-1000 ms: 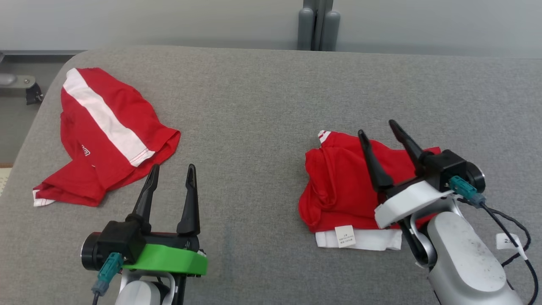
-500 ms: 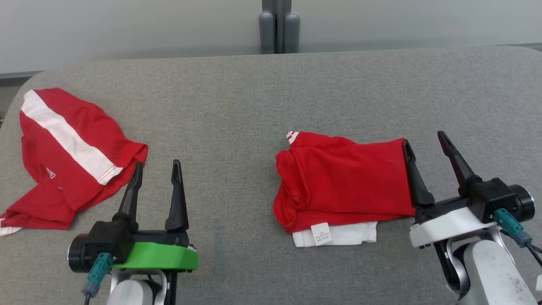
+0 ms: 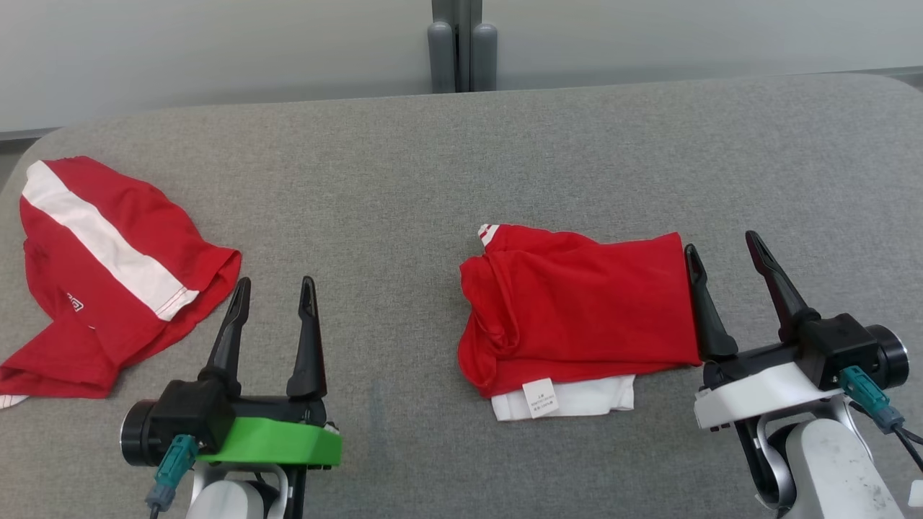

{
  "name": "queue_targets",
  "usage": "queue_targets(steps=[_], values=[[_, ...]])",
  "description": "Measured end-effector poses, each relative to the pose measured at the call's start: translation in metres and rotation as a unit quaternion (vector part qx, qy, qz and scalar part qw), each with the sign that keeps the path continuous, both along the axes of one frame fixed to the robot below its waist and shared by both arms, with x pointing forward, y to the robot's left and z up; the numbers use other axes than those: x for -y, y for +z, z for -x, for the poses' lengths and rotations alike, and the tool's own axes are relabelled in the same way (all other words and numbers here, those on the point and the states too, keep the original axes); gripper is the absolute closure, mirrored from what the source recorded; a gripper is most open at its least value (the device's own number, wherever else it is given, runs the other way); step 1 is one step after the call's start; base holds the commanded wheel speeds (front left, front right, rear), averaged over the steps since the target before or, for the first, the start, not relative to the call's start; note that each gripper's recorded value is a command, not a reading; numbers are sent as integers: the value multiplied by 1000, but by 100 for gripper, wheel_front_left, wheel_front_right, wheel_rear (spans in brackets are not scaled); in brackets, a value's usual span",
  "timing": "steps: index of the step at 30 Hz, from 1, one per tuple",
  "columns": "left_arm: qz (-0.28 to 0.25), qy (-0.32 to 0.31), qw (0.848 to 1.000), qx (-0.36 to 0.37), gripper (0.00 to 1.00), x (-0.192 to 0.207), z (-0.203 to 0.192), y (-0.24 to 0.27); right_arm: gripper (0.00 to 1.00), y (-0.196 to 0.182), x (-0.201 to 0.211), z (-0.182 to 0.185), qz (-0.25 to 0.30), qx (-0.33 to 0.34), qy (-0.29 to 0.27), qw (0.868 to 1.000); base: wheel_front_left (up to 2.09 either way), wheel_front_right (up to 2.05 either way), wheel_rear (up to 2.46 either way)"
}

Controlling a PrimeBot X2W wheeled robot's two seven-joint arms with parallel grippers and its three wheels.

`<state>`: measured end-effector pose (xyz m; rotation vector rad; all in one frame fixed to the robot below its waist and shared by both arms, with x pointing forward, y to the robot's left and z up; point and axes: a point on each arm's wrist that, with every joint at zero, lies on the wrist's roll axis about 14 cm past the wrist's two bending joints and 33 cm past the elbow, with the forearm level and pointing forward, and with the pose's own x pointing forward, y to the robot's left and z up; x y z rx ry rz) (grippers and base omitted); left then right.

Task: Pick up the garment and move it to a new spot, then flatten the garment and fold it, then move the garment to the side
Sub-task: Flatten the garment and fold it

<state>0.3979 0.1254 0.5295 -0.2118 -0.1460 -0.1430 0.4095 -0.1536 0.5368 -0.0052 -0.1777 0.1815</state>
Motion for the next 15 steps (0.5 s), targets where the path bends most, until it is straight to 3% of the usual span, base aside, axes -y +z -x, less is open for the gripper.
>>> queue_targets(steps=[6, 15], values=[[-1, -4, 1000, -7, 0, 1, 0, -5, 0, -20, 3, -2, -20, -31, -9, 999, 0, 0, 0], [-4, -12, 1000, -29, 0, 3, -6, -22, 0, -90, 9, -12, -29, -140, -27, 989, 0, 0, 0]])
